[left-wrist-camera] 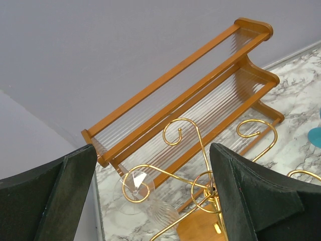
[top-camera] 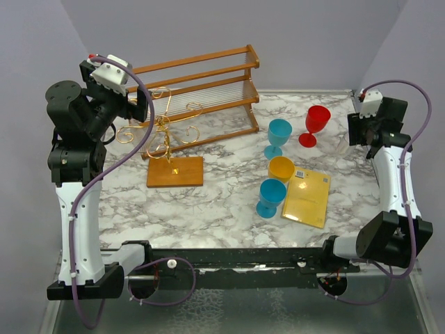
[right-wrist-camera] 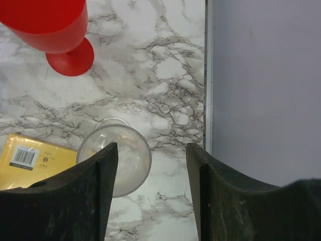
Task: Place the wine glass upside down on the wine glass rack
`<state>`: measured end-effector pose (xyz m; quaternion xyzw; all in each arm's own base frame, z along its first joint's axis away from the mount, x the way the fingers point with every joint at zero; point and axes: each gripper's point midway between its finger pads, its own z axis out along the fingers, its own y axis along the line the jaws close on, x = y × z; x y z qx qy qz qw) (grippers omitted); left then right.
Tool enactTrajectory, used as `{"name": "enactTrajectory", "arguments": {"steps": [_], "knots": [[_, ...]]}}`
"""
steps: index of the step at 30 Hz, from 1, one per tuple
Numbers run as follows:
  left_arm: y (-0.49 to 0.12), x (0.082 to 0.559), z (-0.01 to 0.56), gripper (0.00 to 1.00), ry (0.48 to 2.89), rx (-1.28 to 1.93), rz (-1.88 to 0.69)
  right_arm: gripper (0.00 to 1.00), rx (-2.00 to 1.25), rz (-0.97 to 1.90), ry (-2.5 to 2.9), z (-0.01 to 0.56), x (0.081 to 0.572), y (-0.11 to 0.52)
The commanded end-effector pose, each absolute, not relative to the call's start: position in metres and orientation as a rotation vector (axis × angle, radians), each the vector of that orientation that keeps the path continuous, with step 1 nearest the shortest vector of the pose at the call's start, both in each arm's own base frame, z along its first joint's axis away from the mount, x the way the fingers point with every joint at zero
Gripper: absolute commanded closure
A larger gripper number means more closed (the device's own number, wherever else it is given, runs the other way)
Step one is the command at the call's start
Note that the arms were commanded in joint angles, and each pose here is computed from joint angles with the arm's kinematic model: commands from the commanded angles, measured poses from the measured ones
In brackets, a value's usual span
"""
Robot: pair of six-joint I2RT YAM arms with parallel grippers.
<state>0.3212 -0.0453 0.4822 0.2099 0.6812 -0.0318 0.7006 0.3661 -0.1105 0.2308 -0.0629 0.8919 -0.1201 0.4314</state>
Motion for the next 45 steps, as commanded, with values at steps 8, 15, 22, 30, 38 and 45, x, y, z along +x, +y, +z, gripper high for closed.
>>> {"name": "enactTrajectory", "arguments": {"steps": [8, 15, 22, 30, 38, 45], "knots": [[-0.046, 0.32, 0.488, 0.03, 1.49, 0.47, -0.07, 0.59, -0.206, -0.263, 2.256, 0.224, 0.364, -0.109], [-0.046, 0.319, 0.489, 0.03, 1.486, 0.475, -0.066, 0.68, -0.213, -0.232, 2.275, 0.217, 0.367, -0.107], [-0.044, 0.32, 0.487, 0.03, 1.487, 0.478, -0.053, 0.77, -0.225, -0.211, 2.291, 0.212, 0.369, -0.105], [-0.039, 0.321, 0.489, 0.02, 1.488, 0.461, -0.02, 0.93, -0.255, -0.201, 2.269, 0.23, 0.376, -0.104], [-0.032, 0.32, 0.492, 0.01, 1.49, 0.42, 0.004, 0.99, -0.287, -0.229, 2.202, 0.273, 0.381, -0.104], [-0.037, 0.317, 0.498, 0.01, 1.475, 0.412, -0.03, 0.99, -0.223, -0.28, 2.081, 0.337, 0.39, -0.109]]}}
